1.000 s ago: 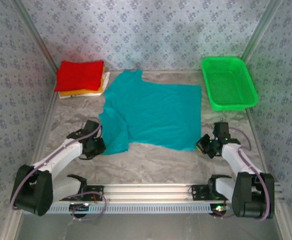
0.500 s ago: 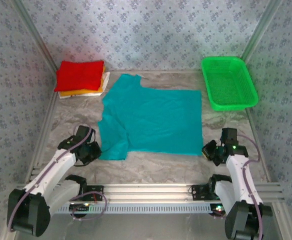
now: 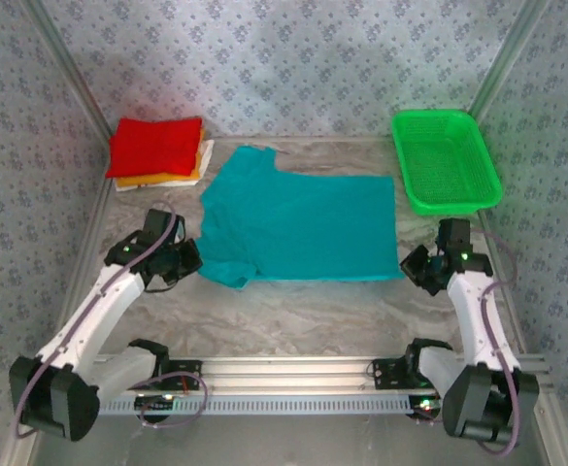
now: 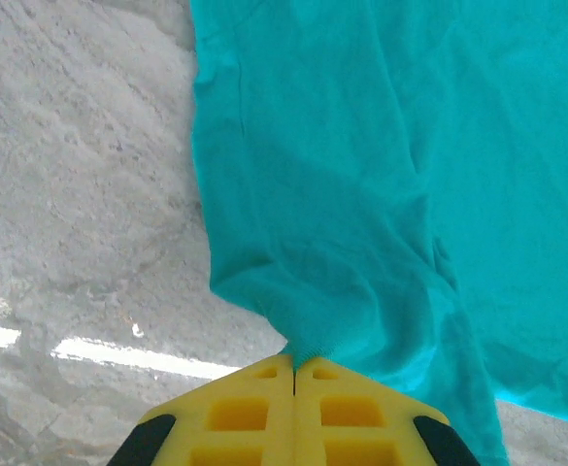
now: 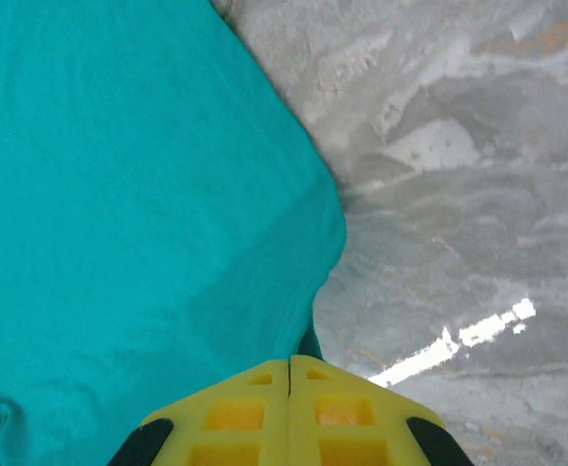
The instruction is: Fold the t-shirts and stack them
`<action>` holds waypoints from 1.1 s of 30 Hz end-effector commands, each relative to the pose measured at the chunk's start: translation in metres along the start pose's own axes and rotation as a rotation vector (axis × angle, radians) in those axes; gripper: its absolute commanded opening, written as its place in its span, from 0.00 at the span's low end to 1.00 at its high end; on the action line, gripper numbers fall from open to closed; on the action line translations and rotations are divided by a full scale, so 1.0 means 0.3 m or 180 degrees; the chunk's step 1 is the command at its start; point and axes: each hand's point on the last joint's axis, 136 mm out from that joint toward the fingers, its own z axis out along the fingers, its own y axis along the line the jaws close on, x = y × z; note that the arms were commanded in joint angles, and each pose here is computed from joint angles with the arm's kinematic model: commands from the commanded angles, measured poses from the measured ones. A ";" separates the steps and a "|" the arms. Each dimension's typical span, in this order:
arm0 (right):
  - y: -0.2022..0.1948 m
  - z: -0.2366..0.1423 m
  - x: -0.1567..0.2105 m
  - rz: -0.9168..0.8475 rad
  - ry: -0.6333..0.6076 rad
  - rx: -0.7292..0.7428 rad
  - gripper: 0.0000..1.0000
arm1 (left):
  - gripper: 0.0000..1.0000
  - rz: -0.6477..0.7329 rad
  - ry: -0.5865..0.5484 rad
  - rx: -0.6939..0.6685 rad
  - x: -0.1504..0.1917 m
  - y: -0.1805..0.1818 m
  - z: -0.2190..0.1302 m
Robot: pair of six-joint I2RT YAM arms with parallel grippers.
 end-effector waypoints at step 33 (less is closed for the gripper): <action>0.184 0.201 -0.308 -0.0614 -0.0194 0.0377 0.00 | 0.00 0.0701 -0.0001 -0.0300 -0.424 -0.178 0.219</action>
